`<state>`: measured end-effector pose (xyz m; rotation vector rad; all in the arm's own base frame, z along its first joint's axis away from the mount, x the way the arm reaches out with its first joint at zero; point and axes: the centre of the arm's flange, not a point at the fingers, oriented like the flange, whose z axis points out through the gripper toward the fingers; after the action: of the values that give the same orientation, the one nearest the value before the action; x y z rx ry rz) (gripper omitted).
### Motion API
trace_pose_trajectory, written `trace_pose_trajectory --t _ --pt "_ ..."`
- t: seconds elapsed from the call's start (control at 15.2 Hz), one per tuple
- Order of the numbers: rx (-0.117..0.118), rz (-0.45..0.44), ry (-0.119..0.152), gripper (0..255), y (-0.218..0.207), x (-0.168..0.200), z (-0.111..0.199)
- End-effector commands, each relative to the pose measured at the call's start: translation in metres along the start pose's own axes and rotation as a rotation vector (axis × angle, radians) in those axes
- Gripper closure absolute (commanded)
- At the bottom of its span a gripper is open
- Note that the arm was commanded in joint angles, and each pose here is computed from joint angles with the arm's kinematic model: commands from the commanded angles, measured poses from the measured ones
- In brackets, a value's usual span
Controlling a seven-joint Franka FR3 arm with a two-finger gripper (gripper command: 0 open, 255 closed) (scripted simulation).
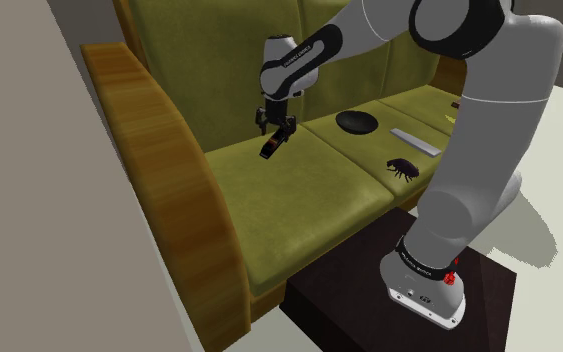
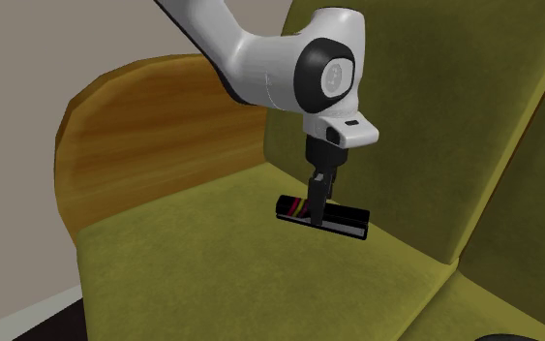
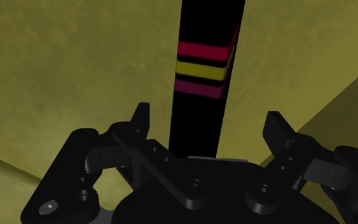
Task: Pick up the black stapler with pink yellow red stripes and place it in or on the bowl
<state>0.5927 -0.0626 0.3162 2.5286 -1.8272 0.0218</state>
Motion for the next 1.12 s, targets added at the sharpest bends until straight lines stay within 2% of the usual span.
trace_pose_trajectory --t 0.0,0.53,0.59,1.06 --pt "0.001 0.0 0.0 0 -0.0003 -0.0007 0.0132" --pt "0.001 0.0 0.0 0 -0.0003 -0.0007 0.0131" --pt "0.001 0.0 0.0 255 -0.0003 -0.0007 0.0131" --pt "0.001 0.0 0.0 255 -0.0007 -0.0003 0.0129"
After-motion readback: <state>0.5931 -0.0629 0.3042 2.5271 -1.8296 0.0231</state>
